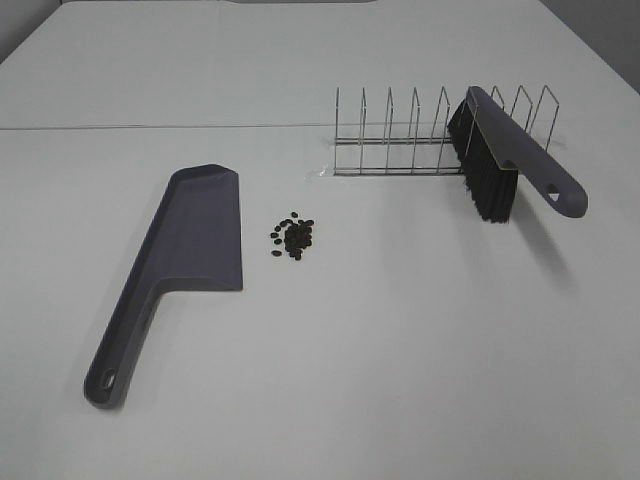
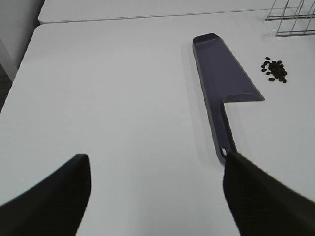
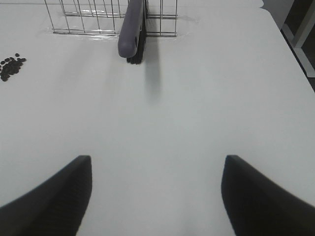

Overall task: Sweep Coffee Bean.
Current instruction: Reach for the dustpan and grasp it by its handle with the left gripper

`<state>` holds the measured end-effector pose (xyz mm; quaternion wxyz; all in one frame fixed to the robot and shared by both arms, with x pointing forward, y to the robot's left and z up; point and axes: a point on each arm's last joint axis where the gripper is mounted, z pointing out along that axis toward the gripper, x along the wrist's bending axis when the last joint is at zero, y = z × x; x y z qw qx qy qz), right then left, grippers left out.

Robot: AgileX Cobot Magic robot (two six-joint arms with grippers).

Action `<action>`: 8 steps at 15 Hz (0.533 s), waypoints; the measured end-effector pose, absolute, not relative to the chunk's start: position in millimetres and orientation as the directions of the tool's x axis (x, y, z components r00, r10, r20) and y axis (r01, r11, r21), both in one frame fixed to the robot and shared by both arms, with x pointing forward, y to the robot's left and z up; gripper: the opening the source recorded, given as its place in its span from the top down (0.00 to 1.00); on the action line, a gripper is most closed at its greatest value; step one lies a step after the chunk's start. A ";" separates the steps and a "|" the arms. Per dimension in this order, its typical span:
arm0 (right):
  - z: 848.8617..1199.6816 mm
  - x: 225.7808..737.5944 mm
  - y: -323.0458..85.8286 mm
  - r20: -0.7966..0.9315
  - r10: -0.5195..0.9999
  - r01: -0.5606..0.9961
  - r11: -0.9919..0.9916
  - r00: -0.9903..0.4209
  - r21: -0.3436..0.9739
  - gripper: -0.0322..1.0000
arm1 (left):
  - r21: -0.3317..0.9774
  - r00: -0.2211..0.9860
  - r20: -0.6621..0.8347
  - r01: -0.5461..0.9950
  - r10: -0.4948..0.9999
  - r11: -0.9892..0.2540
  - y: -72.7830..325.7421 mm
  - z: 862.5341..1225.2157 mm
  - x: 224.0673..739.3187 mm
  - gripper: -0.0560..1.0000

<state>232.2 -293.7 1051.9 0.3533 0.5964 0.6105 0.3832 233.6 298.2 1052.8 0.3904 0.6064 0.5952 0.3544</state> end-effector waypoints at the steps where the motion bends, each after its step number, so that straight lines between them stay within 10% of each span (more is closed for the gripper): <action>1: 1051.9 232.2 -293.7 0.026 0.999 0.457 -0.005 -0.039 0.889 0.29 | 0.895 0.040 -0.035 0.445 0.999 0.013 298.2 1052.8 233.6 0.27; 8: 1051.9 232.2 -293.7 0.026 0.999 0.457 -0.005 -0.039 0.889 0.29 | 0.895 0.040 -0.035 0.445 0.999 0.013 298.2 1052.8 233.6 0.27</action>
